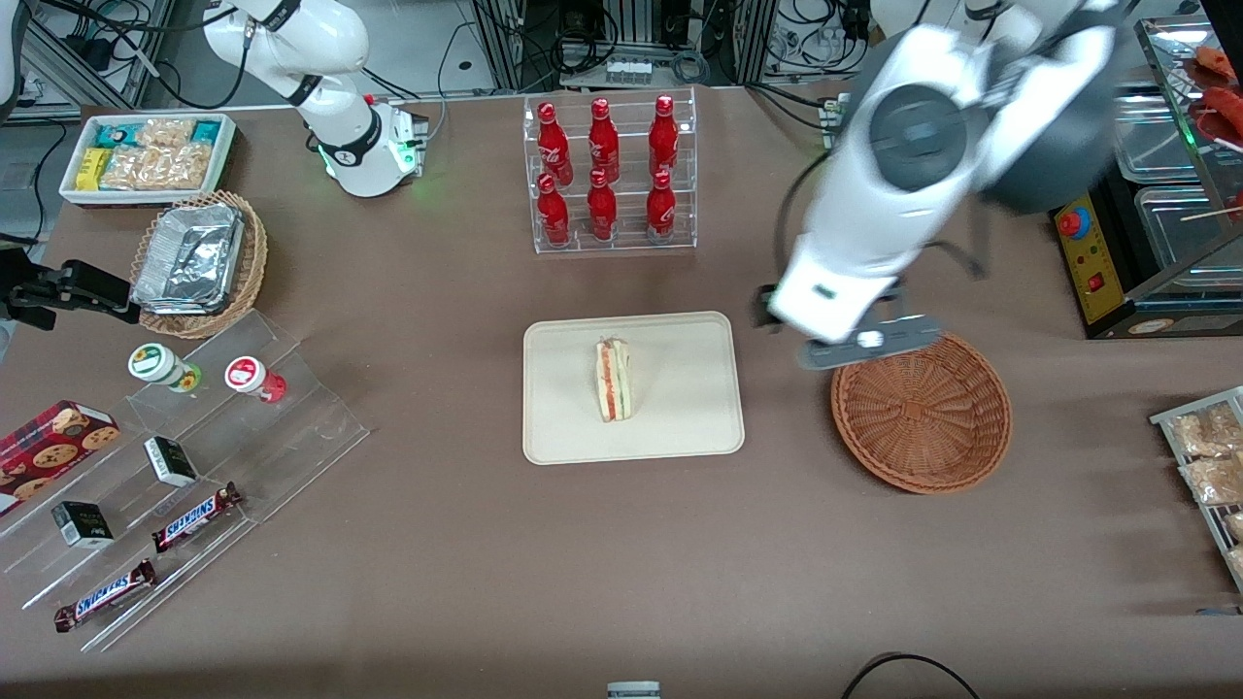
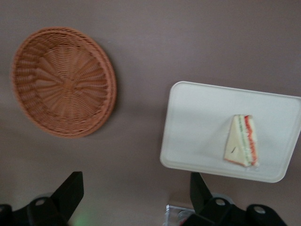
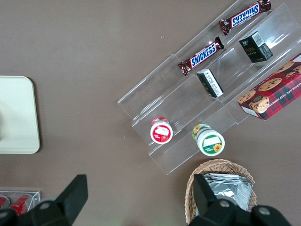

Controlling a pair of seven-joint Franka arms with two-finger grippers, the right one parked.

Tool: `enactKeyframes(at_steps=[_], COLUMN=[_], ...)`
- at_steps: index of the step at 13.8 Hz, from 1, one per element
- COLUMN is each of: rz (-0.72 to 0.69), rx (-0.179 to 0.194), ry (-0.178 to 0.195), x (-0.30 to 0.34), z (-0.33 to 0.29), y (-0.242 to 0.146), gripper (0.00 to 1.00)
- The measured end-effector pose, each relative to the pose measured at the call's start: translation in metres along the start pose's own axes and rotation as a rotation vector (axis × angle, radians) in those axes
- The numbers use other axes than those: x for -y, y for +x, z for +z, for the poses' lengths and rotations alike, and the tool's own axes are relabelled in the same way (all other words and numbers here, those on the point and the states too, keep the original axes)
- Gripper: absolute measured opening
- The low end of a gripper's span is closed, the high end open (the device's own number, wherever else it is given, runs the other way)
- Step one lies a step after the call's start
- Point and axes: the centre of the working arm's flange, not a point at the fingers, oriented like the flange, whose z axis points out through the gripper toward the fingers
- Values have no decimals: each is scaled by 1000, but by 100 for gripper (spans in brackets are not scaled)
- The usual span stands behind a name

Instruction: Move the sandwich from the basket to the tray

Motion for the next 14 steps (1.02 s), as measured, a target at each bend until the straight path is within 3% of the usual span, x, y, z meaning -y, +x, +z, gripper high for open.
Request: enactKeyframes(at_steps=[5,14], rz=[32,140], rx=[22,44], ry=[-10,-22], x=[122,221], z=[-49,-59], y=[13,-18], gripper=[100,100])
